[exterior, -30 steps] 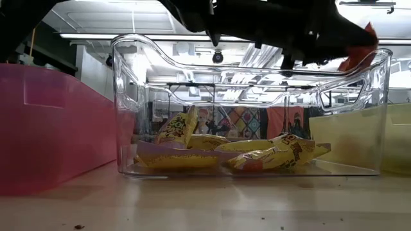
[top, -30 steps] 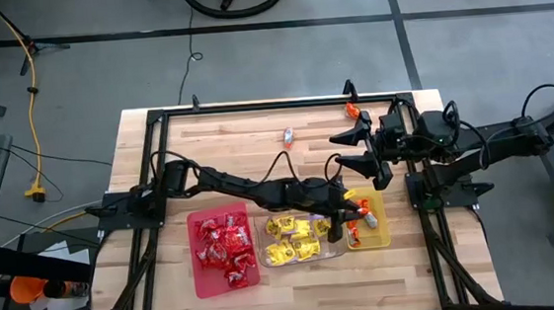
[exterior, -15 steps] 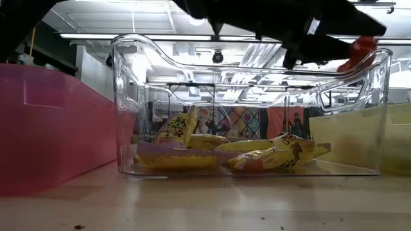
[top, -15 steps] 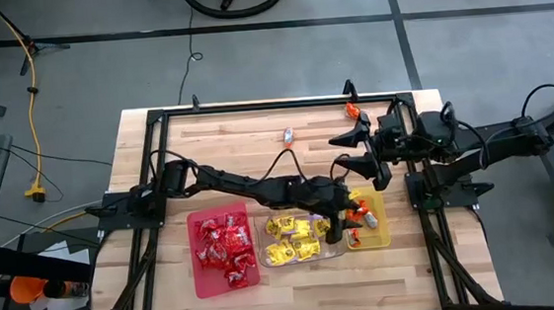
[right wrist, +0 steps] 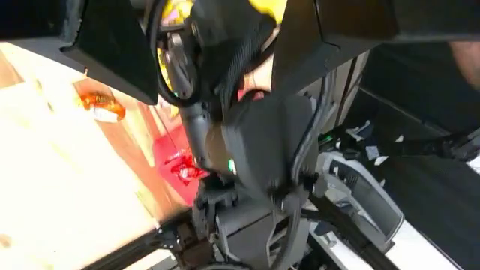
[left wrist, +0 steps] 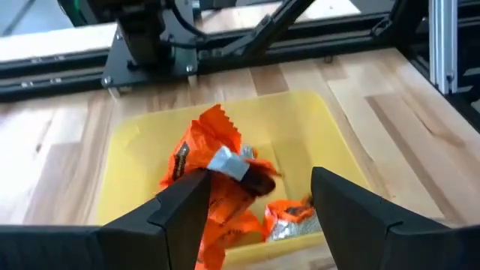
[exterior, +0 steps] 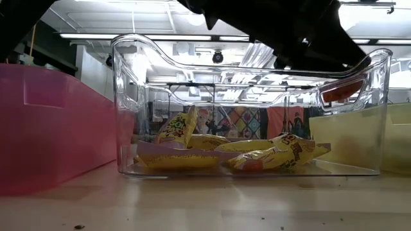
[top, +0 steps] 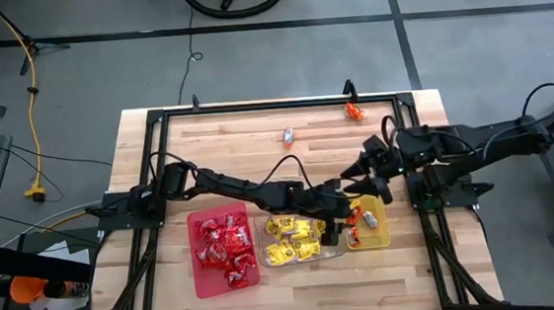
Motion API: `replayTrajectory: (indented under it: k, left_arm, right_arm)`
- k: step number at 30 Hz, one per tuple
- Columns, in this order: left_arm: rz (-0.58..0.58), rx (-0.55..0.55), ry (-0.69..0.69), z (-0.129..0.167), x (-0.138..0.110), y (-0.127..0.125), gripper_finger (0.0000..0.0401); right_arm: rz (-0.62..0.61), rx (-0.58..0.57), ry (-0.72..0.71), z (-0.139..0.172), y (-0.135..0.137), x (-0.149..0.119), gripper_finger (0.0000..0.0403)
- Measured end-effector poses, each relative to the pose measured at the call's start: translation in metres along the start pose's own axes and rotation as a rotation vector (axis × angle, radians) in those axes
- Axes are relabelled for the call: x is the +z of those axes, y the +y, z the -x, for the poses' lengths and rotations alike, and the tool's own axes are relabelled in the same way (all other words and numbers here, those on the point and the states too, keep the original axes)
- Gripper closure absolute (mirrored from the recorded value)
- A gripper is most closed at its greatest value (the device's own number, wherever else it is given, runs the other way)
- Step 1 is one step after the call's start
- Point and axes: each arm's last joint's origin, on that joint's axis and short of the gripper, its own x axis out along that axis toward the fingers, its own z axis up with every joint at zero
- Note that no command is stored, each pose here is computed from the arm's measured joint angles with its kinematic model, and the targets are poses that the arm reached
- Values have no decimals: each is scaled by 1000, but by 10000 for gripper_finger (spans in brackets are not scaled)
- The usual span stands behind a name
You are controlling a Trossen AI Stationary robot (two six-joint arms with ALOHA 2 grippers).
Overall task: Sort candy
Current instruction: Put the orange chocolate into the yellow bin
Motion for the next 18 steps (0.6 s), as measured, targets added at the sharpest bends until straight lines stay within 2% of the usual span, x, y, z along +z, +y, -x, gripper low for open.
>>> replayTrajectory:
  k: [5, 10, 18]
  left_arm:
    - [-28, -1, -52, 0, 5, -5, 181]
    - [-31, 2, -60, 0, 6, -5, 181]
    - [5, -11, -62, 0, 6, 3, 181]
  right_arm:
    - [-16, 6, -6, 19, 1, -3, 151]
    - [-2, -40, -111, 37, 0, 0, 151]
    - [0, -71, -141, 44, -1, 0, 151]
